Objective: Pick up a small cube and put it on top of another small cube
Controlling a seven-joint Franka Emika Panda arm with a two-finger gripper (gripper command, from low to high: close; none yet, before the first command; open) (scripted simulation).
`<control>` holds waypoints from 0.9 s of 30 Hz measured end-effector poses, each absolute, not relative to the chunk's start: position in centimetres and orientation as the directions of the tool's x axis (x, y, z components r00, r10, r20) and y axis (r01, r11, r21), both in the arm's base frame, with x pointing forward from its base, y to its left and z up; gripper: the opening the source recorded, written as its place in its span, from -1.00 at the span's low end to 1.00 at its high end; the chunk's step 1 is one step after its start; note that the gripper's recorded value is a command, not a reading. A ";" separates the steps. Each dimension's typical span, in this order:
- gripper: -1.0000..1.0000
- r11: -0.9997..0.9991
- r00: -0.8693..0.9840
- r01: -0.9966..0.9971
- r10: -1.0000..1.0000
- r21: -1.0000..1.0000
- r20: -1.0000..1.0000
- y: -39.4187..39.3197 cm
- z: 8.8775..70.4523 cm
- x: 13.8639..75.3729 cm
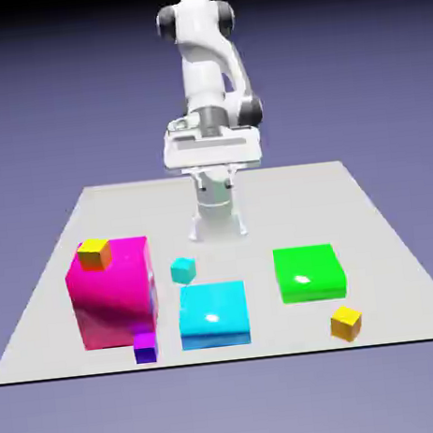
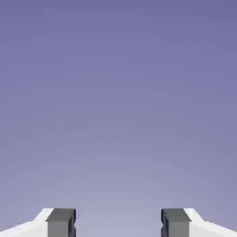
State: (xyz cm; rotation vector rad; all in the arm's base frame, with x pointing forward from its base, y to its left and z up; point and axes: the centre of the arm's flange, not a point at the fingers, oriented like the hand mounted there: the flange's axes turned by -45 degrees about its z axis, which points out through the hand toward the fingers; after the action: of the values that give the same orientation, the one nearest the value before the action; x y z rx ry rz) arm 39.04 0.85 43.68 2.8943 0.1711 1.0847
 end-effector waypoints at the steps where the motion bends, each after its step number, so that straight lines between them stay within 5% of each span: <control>1: 0.00 -0.985 0.785 0.127 0.173 0.119 0.595 1.1 41.9 39.0; 9: 0.00 -0.826 0.853 0.497 0.521 0.265 0.025 1.6 28.5 35.8; 18: 0.00 -0.514 0.470 0.852 0.672 0.096 -0.572 -0.6 17.8 27.9; 21: 0.00 -0.412 0.301 0.911 0.663 0.001 -0.685 -1.6 15.7 25.4; 27: 0.00 -0.412 0.301 0.911 0.660 0.004 -0.688 -3.6 12.2 24.7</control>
State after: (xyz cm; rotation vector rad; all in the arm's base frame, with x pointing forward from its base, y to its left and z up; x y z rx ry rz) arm 24.75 -3.56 12.17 2.1793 1.4045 -0.8666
